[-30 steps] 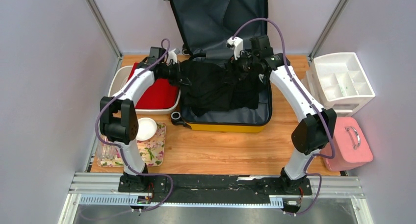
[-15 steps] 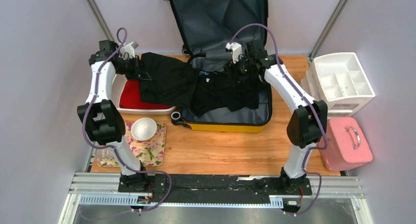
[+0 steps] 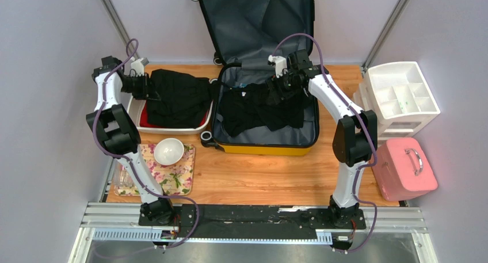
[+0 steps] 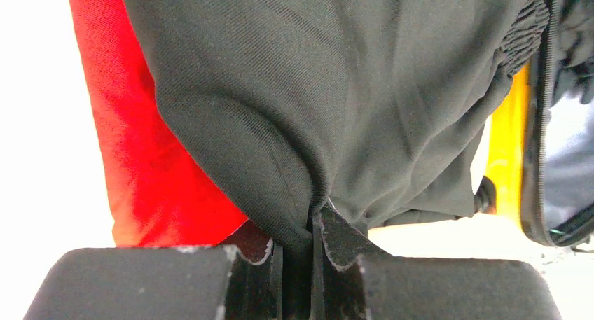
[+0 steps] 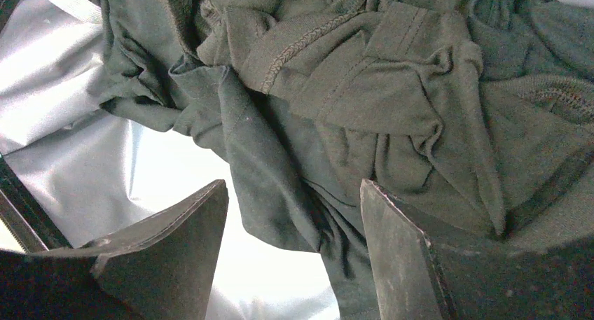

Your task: Open, take out, and arrange the luggage

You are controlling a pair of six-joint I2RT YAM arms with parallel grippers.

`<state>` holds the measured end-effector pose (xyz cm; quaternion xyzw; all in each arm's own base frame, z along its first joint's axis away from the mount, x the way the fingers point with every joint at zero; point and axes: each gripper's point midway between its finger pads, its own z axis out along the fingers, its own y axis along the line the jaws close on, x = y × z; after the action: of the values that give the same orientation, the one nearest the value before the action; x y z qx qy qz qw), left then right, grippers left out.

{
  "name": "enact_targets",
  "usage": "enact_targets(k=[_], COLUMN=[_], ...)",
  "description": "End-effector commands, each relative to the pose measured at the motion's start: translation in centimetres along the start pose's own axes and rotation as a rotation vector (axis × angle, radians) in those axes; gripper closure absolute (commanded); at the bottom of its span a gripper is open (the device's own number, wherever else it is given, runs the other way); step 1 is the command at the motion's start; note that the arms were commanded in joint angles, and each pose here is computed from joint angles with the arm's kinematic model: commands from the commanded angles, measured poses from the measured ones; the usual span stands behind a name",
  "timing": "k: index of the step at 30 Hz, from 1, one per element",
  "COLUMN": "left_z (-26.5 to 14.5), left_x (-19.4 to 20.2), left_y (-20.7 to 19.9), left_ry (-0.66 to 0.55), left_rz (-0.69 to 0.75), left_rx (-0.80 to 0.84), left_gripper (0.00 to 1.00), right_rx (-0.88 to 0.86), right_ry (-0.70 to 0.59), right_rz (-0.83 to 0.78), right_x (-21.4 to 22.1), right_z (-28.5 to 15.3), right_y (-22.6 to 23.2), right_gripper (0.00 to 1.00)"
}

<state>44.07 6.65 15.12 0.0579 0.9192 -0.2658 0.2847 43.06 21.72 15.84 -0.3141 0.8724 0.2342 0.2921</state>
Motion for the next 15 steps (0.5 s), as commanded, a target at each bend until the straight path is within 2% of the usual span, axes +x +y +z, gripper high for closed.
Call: enact_targets(k=[1,13,14,15], left_z=[-0.8,-2.0,-1.7,-1.6], left_x=[-0.6,1.6,2.0,2.1], left_y=[3.0,8.1,8.4,8.6], left_ry=[-0.008,0.037,0.051,0.056], left_rz=[0.141,0.068,0.056,0.052], left_rx=[-0.066,-0.185,-0.193,-0.195], left_gripper=[1.00,1.00,0.93,0.69], right_rx=[0.012,0.029,0.027,0.029], right_ry=[-0.043,-0.030,-0.032,-0.034], right_rz=[-0.026,-0.043,-0.042,-0.045], right_x=[-1.8,-1.0,-1.1,-1.2], right_z=[-1.8,-2.4,-2.4,-2.4], right_y=[0.6,0.5,0.5,0.5], right_gripper=[0.28,0.28,0.28,0.28])
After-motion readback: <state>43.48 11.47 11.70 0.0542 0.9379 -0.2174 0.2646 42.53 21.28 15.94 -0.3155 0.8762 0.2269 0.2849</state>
